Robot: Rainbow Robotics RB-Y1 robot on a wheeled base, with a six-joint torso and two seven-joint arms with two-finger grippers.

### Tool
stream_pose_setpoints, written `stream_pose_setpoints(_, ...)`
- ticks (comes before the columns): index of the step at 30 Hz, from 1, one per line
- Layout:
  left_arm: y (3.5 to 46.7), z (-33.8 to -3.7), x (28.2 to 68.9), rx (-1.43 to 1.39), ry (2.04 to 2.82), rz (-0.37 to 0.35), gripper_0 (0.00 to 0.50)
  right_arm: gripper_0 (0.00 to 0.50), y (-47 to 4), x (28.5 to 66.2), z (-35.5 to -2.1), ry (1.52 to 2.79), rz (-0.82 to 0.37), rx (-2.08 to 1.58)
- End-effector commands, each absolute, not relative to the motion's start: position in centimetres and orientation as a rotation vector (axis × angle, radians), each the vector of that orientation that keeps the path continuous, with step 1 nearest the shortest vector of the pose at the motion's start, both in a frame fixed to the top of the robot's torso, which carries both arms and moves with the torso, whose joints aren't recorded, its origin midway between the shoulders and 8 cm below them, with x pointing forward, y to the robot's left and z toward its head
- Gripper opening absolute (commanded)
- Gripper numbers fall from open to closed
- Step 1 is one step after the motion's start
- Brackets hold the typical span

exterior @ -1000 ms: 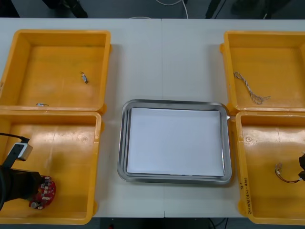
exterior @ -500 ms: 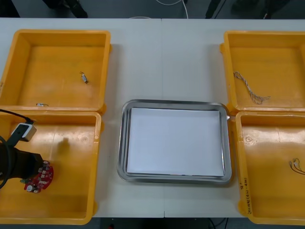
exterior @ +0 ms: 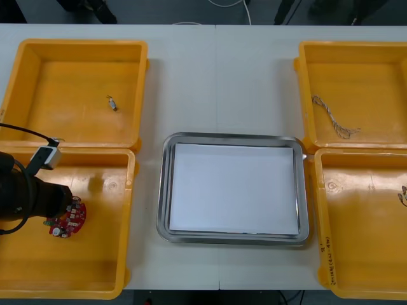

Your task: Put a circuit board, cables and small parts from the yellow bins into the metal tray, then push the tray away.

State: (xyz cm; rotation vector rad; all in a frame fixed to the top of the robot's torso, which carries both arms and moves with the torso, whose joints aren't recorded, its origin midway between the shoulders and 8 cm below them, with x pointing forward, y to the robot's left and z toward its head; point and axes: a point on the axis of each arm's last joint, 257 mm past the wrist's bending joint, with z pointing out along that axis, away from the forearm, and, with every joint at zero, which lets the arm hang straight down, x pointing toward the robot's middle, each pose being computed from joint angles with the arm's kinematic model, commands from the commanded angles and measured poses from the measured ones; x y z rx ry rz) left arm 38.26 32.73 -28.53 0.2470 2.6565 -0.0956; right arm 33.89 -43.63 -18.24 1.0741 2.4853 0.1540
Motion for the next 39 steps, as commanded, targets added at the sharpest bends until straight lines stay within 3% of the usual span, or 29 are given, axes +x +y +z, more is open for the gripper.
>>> stream_pose_setpoints(1,31.9,-27.8,40.0,0.264,2.625,-0.095,0.0,0.0,-44.3,35.1,-14.4,2.425,0.12,1.015)
stream_pose_setpoints(8,32.3,-28.1,39.9,0.267,2.63,-0.078,0.0,0.0,-42.7,35.4,-12.4,2.466,0.182,0.89)
stream_pose_setpoints(28,31.4,-29.8,39.4,0.337,2.613,-0.074,0.015,0.0,-34.8,35.9,-9.1,2.588,0.155,0.321)
stream_pose_setpoints(29,31.4,-29.9,39.3,0.335,2.617,-0.074,0.087,0.0,-34.4,36.0,-9.0,2.595,0.152,0.291)
stream_pose_setpoints(30,31.3,-29.9,39.3,0.332,2.616,-0.079,0.209,0.0,-34.1,36.0,-9.0,2.602,0.147,0.264)
stream_pose_setpoints(31,31.3,-29.9,39.3,0.331,2.615,-0.079,0.262,0.0,-34.0,36.0,-9.1,2.606,0.143,0.253)
stream_pose_setpoints(32,31.3,-29.9,39.4,0.331,2.615,-0.08,0.359,0.0,-33.7,36.1,-9.1,2.614,0.134,0.228)
stream_pose_setpoints(36,31.1,-29.4,39.7,0.319,2.611,-0.09,0.5,0.0,-32.8,36.0,-9.5,2.645,0.104,0.131)
stream_pose_setpoints(39,31.2,-28.8,40.1,0.317,2.603,-0.088,0.5,0.0,-32.5,36.0,-9.7,2.659,0.058,0.01)
